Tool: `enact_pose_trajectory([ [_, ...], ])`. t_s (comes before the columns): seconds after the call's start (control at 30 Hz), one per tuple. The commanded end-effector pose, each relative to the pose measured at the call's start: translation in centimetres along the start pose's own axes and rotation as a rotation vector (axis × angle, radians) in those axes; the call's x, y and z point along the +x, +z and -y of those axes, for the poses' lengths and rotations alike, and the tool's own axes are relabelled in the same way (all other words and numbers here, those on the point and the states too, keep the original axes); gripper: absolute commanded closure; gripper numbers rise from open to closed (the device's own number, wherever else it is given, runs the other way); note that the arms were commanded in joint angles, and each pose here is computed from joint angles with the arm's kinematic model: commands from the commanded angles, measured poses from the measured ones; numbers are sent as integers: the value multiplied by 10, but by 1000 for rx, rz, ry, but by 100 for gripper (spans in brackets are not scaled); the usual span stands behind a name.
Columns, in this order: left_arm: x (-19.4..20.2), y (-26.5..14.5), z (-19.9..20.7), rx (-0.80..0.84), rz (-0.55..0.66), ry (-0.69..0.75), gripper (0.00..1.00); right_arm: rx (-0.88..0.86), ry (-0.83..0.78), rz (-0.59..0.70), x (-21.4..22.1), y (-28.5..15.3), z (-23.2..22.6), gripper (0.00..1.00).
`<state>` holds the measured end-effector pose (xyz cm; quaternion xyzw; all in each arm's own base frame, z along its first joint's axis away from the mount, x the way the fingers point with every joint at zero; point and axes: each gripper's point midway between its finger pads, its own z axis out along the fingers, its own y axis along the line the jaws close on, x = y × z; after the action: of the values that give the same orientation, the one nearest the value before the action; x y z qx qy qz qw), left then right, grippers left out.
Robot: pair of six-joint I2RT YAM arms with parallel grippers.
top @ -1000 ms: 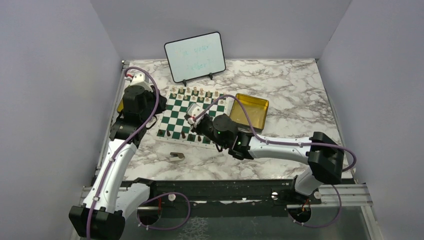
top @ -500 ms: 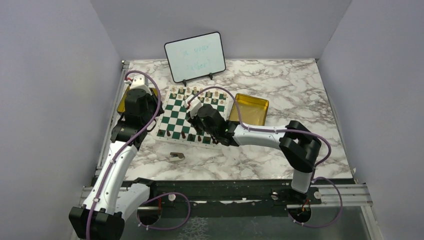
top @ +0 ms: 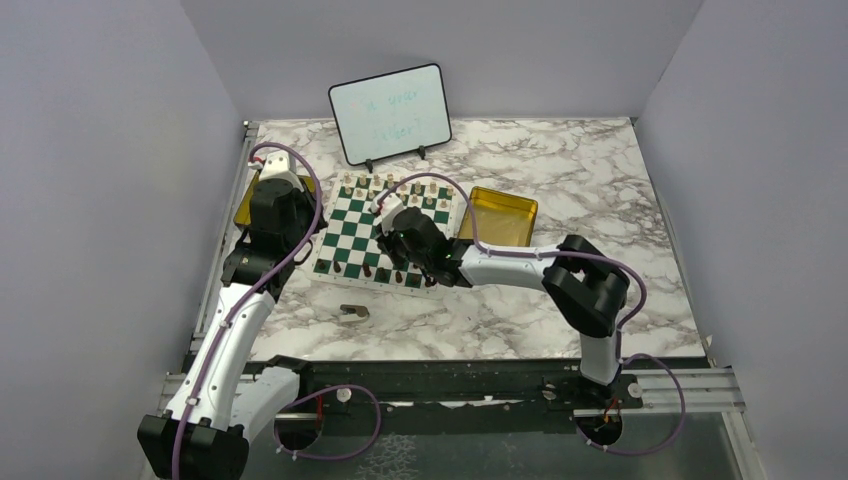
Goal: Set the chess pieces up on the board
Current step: Place the chess piece on the chessboard.
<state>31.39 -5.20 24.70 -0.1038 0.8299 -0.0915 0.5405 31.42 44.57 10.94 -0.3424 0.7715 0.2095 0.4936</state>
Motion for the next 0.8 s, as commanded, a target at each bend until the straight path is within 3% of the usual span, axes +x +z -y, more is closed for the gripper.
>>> enact_pose_trajectory([
  [0.0,-3,-3,-3,-12,18,12,88,-18,3,9,4,8,-3,99],
  [0.77,-2,-2,-2,-7,16,14,88,-25,17,-63,41,29,-6,97],
])
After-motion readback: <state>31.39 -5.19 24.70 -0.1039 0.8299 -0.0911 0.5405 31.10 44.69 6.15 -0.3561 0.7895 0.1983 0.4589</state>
